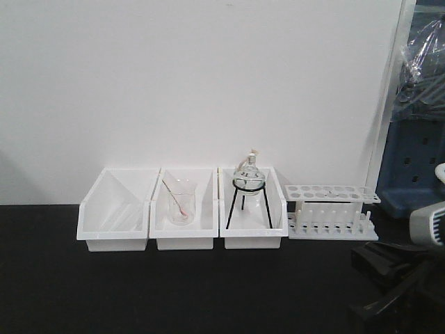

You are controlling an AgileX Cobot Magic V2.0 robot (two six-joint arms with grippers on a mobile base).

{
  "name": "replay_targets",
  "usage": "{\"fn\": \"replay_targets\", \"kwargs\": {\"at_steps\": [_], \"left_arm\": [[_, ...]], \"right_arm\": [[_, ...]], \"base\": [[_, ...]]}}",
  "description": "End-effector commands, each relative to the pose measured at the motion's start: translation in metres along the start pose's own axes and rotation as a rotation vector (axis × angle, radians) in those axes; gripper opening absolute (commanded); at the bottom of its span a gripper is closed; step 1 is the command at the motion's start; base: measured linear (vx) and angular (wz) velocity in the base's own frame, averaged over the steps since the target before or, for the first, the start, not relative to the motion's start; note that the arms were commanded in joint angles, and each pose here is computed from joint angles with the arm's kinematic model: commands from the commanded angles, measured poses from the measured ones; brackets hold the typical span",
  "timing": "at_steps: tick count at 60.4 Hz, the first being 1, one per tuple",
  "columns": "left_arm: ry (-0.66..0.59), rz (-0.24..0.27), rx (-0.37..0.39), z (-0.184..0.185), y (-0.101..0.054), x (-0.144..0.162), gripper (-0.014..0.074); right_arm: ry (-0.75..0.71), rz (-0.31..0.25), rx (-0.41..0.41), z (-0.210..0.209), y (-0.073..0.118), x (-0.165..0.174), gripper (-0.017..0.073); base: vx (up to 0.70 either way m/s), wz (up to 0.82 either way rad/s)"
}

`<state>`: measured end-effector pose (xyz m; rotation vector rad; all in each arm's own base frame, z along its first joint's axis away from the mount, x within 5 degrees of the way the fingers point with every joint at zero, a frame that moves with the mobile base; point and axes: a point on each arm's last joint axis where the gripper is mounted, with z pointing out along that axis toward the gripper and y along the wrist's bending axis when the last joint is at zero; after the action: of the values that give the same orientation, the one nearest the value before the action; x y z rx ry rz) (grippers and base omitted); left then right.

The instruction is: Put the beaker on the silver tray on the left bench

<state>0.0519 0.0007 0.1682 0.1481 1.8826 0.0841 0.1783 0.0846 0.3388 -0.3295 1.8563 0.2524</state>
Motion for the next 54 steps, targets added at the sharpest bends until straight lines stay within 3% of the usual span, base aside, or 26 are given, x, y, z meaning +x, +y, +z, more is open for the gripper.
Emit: {"fn": "replay_targets", "kwargs": {"at_steps": [1, 5, 8, 21, 35, 43, 54], "left_arm": [[-0.070, -0.003, 0.004, 0.002, -0.001, -0.002, 0.0001], [-0.070, -0.003, 0.004, 0.002, -0.001, -0.002, 0.0001], [-0.070, -0.003, 0.004, 0.002, -0.001, -0.002, 0.0001], [-0.070, -0.003, 0.004, 0.002, -0.001, -0.002, 0.0001], [-0.070, -0.003, 0.004, 0.002, -0.001, -0.002, 0.0001], [-0.070, -0.003, 0.004, 0.002, -0.001, -0.002, 0.0001], [-0.071, -0.003, 0.004, 0.002, -0.001, -0.002, 0.0001]], "right_arm": [[-0.085, -0.118, -0.055, -0.011, 0.004, -0.015, -0.0010], [-0.101, -0.166, -0.073, -0.017, 0.004, -0.017, -0.0010], [-0.125, -0.156, -0.075, -0.022, 0.001, -0.019, -0.0010], [-0.286, -0.022, 0.043, -0.053, -0.022, 0.015, -0.0010], [-0.330, 0.118, 0.202, -0.088, -0.035, 0.110, -0.0010], [-0.399, 0.135, 0.254, -0.099, -0.034, 0.145, -0.0010], [-0.408, 0.132, 0.259, -0.095, -0.034, 0.172, -0.0010]], "base": [[0.00, 0.00], [0.00, 0.00], [0.00, 0.00], [0.00, 0.00], [0.00, 0.00], [0.00, 0.00], [0.00, 0.00]]}}
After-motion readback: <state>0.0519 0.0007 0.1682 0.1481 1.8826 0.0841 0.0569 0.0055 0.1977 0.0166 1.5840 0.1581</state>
